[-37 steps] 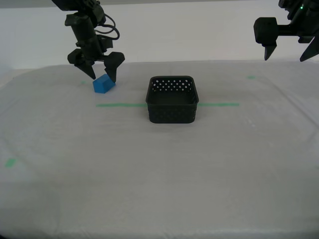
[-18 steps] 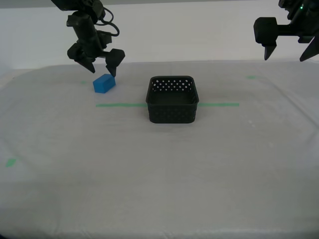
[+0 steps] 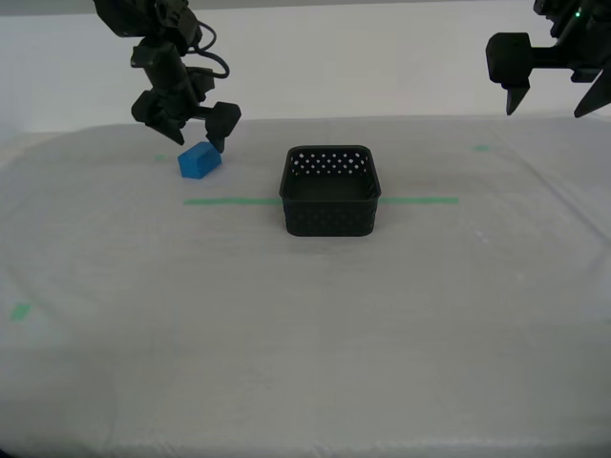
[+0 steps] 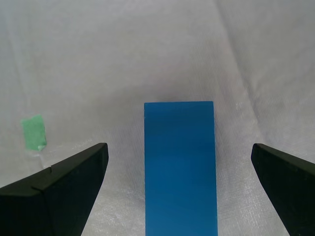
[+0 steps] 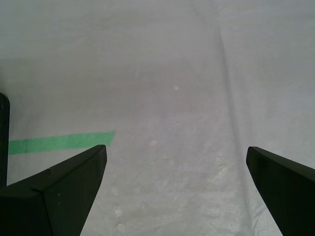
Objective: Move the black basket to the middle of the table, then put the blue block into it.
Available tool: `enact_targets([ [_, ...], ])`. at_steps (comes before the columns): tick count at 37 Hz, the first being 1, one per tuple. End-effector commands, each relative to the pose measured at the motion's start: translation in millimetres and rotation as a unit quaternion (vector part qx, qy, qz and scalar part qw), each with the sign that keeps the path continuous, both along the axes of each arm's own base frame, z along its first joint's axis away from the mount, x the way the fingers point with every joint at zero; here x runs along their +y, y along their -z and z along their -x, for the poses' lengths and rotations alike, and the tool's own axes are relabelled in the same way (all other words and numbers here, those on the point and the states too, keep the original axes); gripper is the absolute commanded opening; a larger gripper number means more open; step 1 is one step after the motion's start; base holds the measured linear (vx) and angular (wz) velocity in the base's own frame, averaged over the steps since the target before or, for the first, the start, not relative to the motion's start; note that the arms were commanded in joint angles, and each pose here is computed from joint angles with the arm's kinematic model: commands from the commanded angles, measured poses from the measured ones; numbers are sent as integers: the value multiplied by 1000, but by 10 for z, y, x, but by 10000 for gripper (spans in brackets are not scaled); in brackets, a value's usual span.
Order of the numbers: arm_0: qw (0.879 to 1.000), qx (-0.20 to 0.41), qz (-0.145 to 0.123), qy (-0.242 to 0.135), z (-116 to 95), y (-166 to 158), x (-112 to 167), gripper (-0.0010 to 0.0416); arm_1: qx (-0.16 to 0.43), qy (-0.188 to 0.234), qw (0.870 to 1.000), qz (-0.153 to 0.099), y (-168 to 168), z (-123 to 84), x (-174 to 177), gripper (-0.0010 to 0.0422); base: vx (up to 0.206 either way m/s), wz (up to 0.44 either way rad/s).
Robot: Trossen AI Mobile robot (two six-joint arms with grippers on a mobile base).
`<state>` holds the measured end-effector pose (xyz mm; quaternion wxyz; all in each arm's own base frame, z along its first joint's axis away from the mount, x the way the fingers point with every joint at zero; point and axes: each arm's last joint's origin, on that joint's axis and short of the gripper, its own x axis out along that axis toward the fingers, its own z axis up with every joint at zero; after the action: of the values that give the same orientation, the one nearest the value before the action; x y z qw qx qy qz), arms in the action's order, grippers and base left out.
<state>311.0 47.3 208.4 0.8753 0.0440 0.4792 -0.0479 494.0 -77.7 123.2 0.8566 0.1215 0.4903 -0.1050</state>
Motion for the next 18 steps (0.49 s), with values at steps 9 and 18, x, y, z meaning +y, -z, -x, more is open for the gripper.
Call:
enact_targets([
  [9, 1000, -1, 0, -1, -1, -2, 3, 398, -16, -9, 1000, 3, 0, -22, -3, 401, 0, 0],
  [18, 1000, -1, 0, -1, -1, -2, 3, 398, -12, -21, 1000, 9, 141, 33, 6, 401, 0, 0],
])
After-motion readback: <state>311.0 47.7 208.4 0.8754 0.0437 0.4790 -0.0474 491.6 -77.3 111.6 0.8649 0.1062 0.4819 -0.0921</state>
